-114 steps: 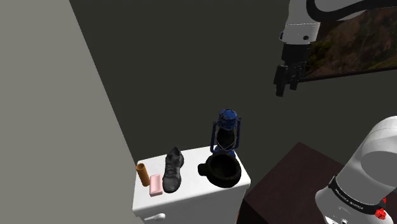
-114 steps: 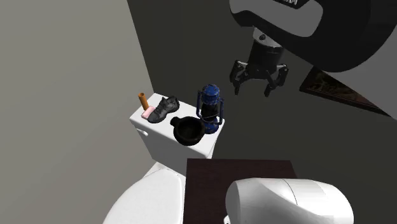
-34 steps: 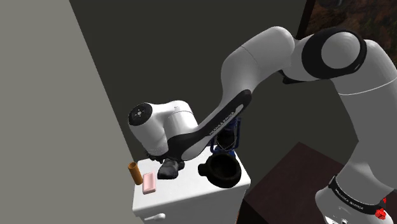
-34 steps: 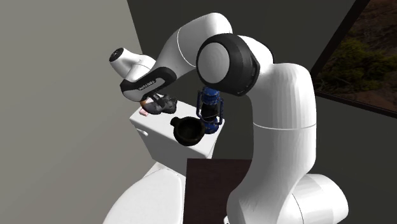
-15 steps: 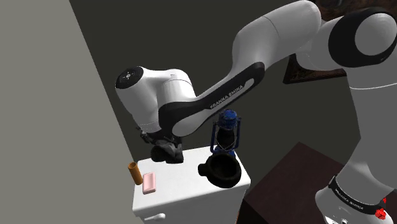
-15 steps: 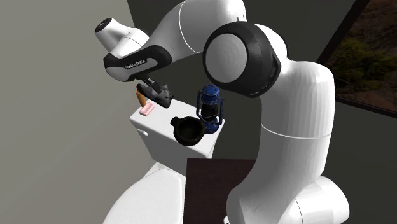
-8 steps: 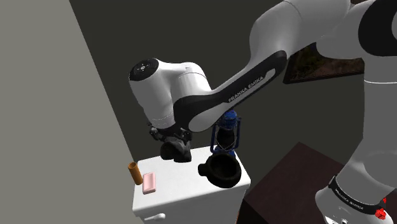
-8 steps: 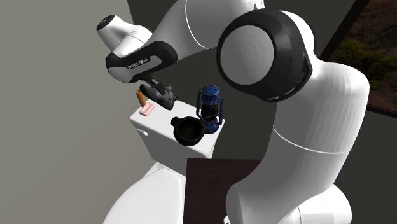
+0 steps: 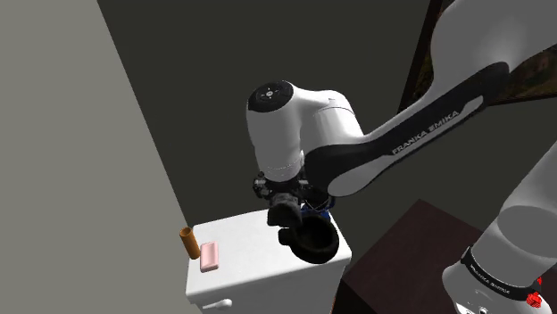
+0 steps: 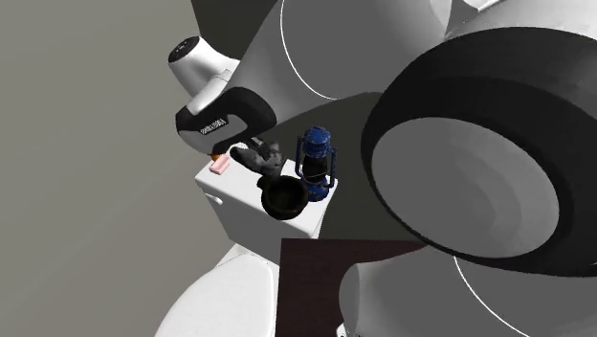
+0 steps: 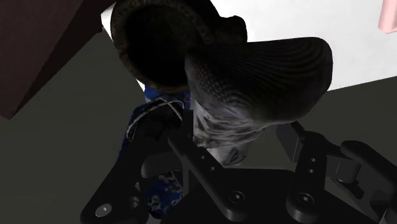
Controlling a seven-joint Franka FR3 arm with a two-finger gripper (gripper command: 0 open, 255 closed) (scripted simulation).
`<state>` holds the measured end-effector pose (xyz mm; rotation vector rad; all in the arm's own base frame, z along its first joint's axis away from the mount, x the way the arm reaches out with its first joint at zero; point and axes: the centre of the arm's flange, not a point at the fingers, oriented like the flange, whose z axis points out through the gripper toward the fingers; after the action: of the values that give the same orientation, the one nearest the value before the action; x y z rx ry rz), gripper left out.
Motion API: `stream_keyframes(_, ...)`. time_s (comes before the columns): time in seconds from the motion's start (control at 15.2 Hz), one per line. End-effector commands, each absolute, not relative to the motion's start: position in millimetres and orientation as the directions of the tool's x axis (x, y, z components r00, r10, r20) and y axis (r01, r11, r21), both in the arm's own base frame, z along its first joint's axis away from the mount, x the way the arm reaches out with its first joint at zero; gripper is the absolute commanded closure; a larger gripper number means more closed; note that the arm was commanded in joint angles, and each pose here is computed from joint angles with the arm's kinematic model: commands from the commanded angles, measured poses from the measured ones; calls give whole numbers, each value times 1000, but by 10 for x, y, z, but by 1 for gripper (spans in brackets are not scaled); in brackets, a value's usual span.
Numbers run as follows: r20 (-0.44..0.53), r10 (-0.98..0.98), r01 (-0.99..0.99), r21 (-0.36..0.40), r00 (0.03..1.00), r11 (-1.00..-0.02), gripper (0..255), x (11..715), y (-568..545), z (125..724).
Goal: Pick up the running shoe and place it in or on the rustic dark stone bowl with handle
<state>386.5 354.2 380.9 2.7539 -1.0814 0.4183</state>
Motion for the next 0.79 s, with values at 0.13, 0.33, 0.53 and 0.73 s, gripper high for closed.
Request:
stream_keyframes(0.13, 311, -645, -687, 39, 698, -725, 255, 3507, 3141, 3832)
stream_keyframes(0.33, 311, -645, -687, 39, 698, -725, 255, 3365, 2993, 3732)
stream_keyframes(0.53, 311, -645, -687, 39, 698, -725, 255, 3365, 2993, 3574)
stream_keyframes(0.73, 311, -645, -687, 39, 698, -725, 255, 3365, 2993, 3415)
